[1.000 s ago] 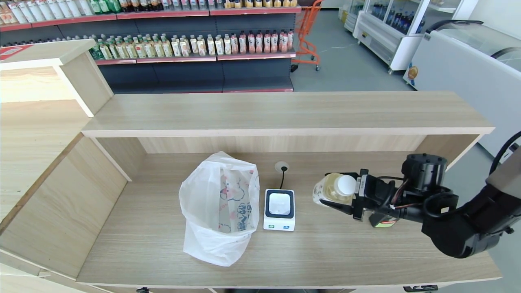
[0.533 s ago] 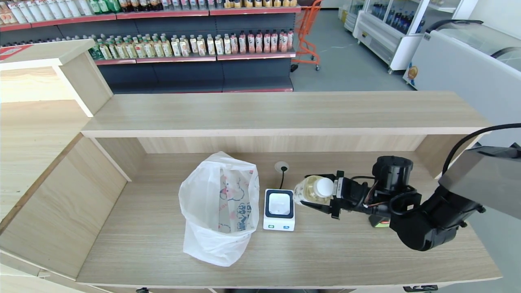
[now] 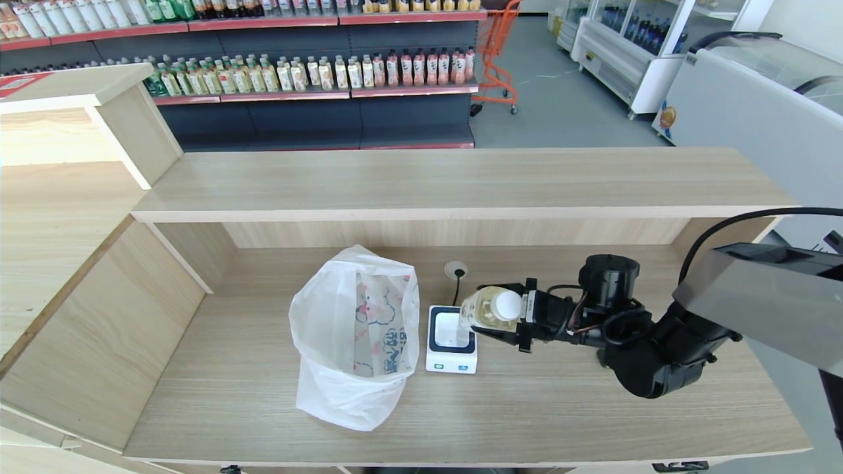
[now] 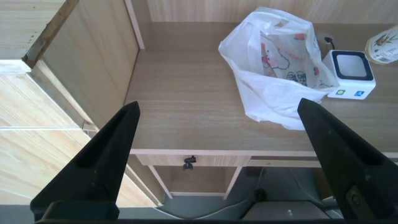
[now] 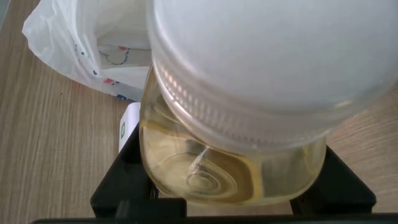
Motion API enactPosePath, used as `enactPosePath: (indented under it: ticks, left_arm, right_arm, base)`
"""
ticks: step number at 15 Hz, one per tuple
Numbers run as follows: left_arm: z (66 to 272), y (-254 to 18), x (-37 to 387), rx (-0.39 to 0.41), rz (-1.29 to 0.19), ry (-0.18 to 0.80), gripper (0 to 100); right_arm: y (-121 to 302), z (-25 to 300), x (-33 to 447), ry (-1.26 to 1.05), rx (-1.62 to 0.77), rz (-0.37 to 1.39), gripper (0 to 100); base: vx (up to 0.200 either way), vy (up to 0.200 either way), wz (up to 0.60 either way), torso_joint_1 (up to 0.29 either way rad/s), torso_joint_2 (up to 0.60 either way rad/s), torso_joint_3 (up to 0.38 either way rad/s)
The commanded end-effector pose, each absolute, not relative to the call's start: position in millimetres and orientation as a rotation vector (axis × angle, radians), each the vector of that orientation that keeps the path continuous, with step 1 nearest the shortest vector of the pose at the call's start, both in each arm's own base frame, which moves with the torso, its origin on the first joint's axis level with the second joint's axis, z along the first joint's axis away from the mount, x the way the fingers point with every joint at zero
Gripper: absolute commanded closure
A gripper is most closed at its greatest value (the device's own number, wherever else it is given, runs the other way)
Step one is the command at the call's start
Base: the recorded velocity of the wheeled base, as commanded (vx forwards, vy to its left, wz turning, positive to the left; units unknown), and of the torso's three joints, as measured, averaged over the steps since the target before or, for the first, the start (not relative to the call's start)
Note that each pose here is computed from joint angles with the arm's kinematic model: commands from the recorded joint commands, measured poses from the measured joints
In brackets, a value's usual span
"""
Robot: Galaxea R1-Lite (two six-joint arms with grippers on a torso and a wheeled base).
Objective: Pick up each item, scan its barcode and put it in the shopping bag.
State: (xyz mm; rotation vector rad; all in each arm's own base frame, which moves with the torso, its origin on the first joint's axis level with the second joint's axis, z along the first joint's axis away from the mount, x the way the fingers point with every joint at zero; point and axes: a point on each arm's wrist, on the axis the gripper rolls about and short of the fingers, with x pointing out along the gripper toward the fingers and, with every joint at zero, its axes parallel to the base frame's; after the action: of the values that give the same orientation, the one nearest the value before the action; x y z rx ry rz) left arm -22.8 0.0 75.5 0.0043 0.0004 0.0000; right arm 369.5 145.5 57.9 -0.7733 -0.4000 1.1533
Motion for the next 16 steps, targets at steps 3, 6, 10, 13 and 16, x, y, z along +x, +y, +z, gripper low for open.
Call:
enactPosePath:
  ticks: [3,6,10,13,16]
  left_arm:
    - [75,0,-23,0.005,0.0,0.0,0]
    - [75,0,-23,0.005,0.0,0.0,0]
    - [75,0,-23,0.005,0.0,0.0,0]
    - [75,0,-23,0.005,0.0,0.0,0]
    - [75,0,-23,0.005,0.0,0.0,0]
  right_arm:
    - [149,48,378,-0.429,-0.767,1.182,100]
    - [155,35,384,-0.48,-0.762,1.219,100]
    - [153,30,391,-0.485,-0.766,1.212,100]
    - [155,24,396,-0.505,-0.772,1.201,100]
    - [156,21,400,-0.518,-0.769,1.214,100]
  base:
    - [0.0,0.0,0.0,0.0,0.0,0.0]
    - [0.0,0.0,0.0,0.0,0.0,0.0]
    - [0.0,0.0,0.0,0.0,0.0,0.0]
    - [0.0,0.0,0.0,0.0,0.0,0.0]
    - [0.0,0.0,0.0,0.0,0.0,0.0]
